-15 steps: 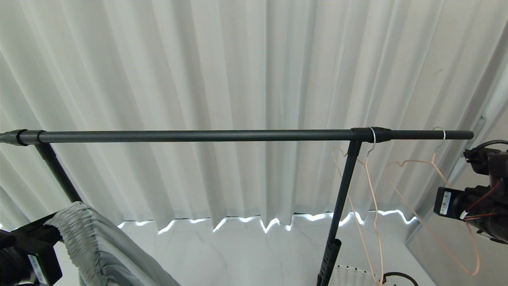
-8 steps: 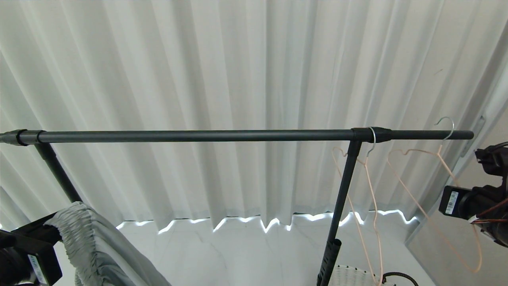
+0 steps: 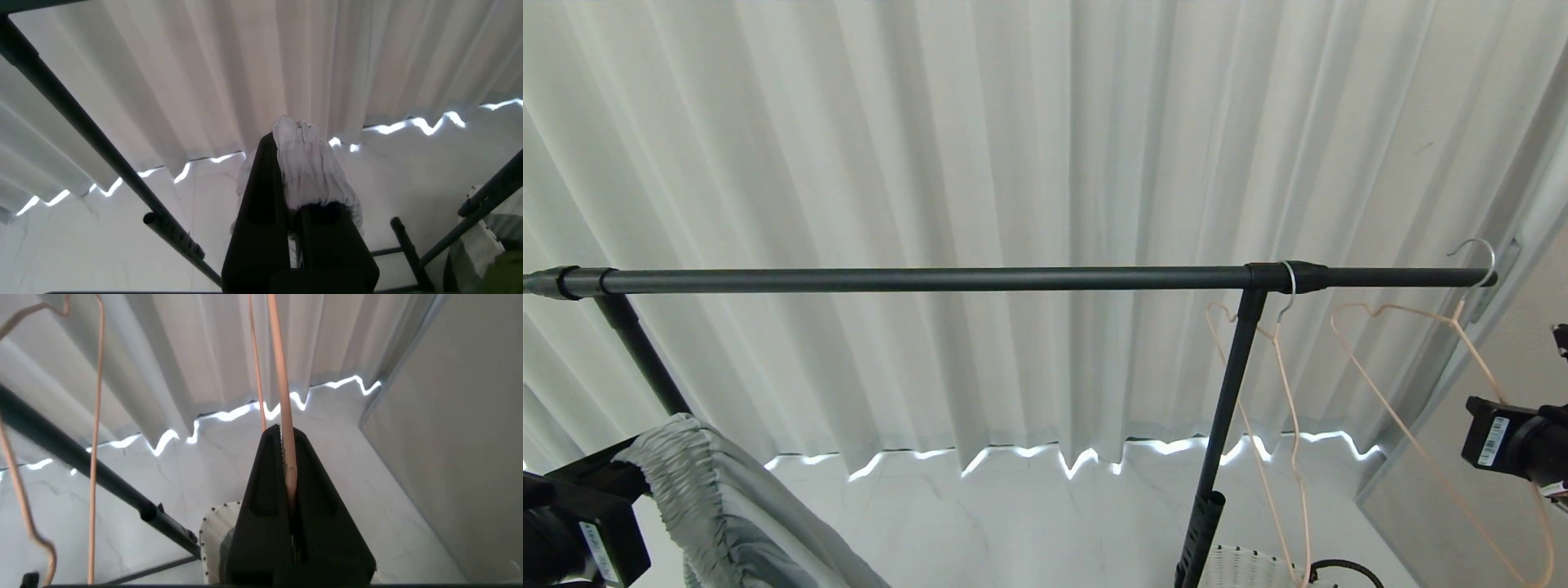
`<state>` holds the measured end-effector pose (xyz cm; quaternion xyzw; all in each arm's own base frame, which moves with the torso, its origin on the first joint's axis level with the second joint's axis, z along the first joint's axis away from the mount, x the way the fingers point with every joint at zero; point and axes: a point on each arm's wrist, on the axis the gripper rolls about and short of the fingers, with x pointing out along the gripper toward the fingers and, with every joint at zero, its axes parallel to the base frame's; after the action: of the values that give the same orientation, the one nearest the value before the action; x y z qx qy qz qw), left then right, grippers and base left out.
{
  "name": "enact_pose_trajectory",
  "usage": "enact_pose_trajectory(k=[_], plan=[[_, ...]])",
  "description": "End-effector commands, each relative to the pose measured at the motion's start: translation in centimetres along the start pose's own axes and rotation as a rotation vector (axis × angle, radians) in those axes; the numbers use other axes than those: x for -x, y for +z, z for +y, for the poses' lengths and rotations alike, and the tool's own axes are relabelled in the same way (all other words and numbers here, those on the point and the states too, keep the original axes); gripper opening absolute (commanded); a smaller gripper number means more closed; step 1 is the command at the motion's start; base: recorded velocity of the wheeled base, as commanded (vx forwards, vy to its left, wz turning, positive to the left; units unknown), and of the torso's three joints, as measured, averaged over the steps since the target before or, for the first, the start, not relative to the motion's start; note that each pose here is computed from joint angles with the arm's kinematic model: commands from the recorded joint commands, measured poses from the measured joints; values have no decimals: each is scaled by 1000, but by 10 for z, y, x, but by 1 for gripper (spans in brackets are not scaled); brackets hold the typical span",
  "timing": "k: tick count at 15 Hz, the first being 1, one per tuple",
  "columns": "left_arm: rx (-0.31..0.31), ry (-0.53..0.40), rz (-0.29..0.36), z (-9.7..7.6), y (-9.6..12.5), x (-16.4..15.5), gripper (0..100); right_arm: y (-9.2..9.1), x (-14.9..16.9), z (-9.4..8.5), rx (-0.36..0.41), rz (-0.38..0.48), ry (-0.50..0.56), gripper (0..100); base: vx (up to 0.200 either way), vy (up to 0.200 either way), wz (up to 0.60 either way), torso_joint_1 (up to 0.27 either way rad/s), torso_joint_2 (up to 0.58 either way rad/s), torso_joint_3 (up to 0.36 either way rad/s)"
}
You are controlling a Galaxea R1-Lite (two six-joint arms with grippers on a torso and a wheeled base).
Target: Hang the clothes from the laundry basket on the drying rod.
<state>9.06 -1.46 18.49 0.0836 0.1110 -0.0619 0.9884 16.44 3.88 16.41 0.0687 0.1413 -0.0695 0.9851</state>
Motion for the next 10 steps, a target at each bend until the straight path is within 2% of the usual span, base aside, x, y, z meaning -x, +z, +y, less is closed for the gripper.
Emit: enact_pose_trajectory(k=[1,3,10], plan=[[-1,1,1,0,0,0,0,1,9,-3,-6,-22,17,0,0,0,0,0,0,0],[-2,6,2,0,0,0,0,2,10,-3,-8,-26,24,0,0,0,0,0,0,0],[-2,9,1,0,1,0,0,2,10,-3,-6,-28,26,0,-200,0,0,5,4,2]])
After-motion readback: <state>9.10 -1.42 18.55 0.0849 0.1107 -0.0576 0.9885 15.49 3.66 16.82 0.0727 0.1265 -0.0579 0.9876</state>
